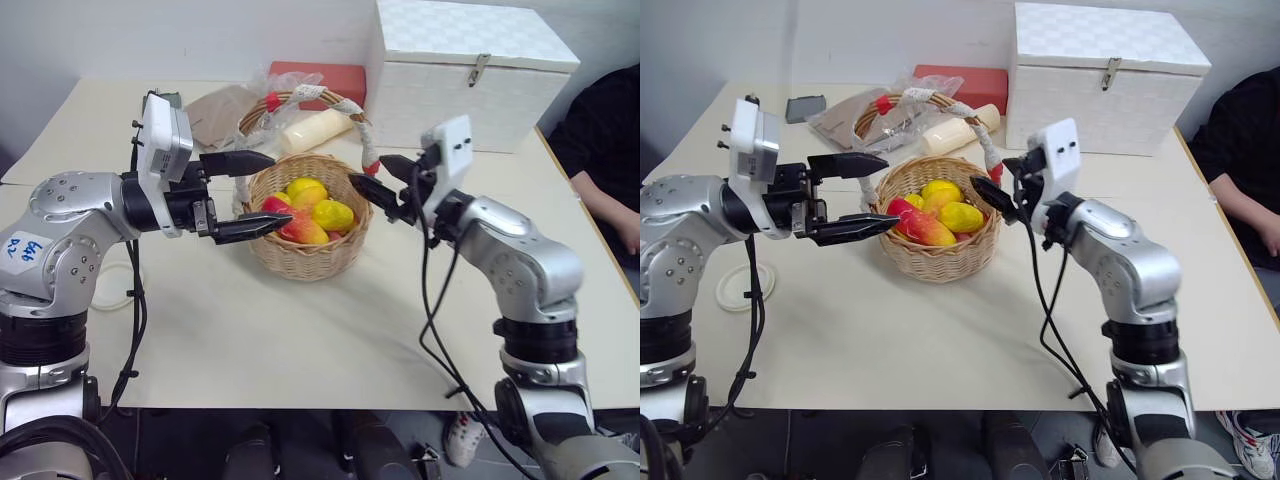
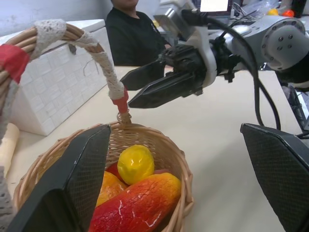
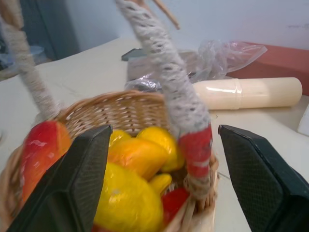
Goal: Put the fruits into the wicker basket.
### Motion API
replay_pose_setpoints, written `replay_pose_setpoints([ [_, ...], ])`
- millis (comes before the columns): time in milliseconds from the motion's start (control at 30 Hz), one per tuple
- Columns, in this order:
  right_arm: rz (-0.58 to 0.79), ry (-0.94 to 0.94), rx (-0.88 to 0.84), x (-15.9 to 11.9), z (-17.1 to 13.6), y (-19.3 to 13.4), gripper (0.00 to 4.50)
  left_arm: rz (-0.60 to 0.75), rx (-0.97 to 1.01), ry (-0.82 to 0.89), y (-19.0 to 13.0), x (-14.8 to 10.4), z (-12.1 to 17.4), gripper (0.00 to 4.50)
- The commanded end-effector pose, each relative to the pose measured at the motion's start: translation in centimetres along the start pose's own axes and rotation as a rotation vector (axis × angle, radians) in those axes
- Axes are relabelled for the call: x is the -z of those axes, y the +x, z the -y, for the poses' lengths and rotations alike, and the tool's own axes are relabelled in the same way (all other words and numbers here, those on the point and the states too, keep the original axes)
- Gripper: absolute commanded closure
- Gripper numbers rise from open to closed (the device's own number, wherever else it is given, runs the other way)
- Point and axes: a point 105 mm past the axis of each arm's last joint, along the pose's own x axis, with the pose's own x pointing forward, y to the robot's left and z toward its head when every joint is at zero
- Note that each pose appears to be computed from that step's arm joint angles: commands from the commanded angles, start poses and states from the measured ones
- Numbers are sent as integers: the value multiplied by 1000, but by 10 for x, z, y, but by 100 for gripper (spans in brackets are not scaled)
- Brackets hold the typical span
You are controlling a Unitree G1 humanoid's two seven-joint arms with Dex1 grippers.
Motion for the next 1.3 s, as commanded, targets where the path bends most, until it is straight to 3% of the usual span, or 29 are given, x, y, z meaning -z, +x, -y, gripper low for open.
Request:
replay_pose_setpoints([
  [33,54,-27,52,-9,13,8,87,18,0,57,0,-12,-1,0],
  [67,66,-28,60,-10,16,10,87,19,0,59,0,-13,-1,0],
  [167,86,-46,79,-11,22,15,151,22,-3,62,-1,-13,2,0],
  [433,171,-190,4,-17,9,8,417,41,-19,59,1,-13,2,0],
  [700,281,-203,50,-53,19,-39,420,79,16,10,17,-10,7,0],
  [833,212,-290,235,-65,56,-107,420,88,68,-2,27,-6,11,0],
  [1033,64,-320,558,-45,103,-185,420,111,94,-34,31,-6,5,0],
  [1167,85,-290,654,-31,106,-202,420,131,117,-38,33,-9,3,0],
  [1300,110,-194,657,-12,99,-211,292,145,152,-39,36,-10,5,0],
])
